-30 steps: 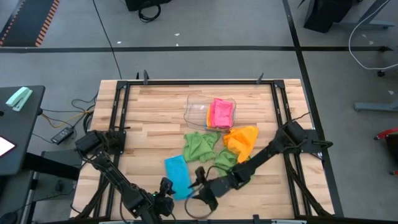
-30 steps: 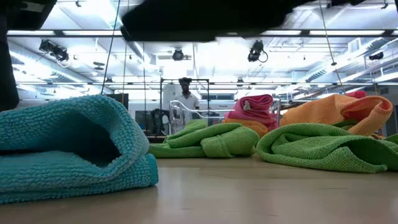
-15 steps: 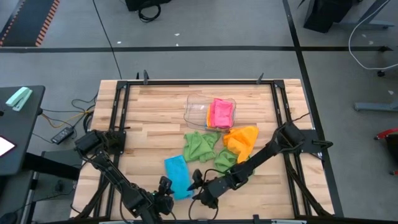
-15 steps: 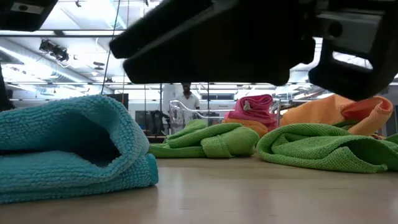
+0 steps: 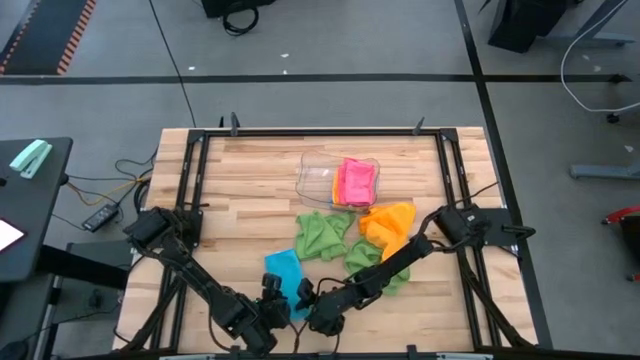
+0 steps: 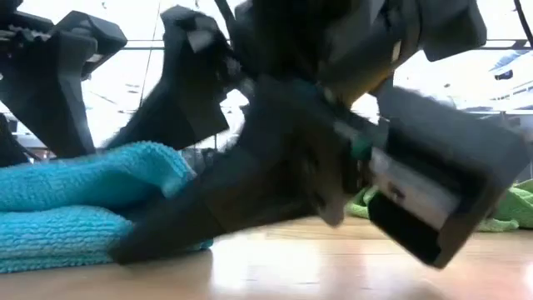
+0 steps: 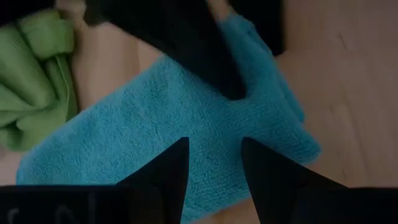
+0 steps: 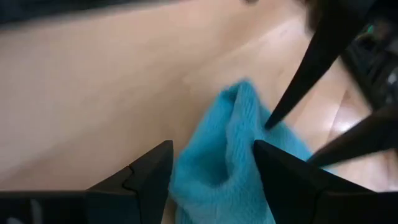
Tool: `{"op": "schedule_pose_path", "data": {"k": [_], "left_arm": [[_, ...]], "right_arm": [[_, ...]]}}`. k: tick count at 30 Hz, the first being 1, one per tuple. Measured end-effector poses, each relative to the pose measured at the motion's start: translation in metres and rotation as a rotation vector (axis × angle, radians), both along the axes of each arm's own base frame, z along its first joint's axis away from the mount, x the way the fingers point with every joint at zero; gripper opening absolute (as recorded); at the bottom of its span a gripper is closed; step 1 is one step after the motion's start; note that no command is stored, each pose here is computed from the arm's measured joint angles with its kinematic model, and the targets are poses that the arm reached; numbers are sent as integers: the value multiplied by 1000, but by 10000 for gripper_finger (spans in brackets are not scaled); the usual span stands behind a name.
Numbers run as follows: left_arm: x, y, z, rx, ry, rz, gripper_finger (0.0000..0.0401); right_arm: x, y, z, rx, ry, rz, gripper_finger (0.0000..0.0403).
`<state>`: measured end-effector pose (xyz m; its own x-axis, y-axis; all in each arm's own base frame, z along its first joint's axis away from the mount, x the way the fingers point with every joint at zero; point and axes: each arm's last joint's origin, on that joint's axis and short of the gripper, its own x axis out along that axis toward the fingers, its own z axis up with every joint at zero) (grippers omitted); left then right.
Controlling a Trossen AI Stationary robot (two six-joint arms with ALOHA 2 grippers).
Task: Fold microfiber towels
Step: Fold the blue microfiber cloth
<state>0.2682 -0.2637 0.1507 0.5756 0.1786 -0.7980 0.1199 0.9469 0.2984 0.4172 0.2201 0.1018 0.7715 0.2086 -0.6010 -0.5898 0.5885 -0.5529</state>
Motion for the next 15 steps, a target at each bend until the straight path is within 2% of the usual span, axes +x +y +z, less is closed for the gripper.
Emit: {"op": "schedule_pose_path", "data": {"k": [8,15], "left_arm": [[-2,-1,0,8,11,-9,144],[-6,-4,1,13,12,-32,134]], "right_arm": [[3,-11,-1,-25,32,7,218],[3,-14,-3,-42,57,8,134]]}}
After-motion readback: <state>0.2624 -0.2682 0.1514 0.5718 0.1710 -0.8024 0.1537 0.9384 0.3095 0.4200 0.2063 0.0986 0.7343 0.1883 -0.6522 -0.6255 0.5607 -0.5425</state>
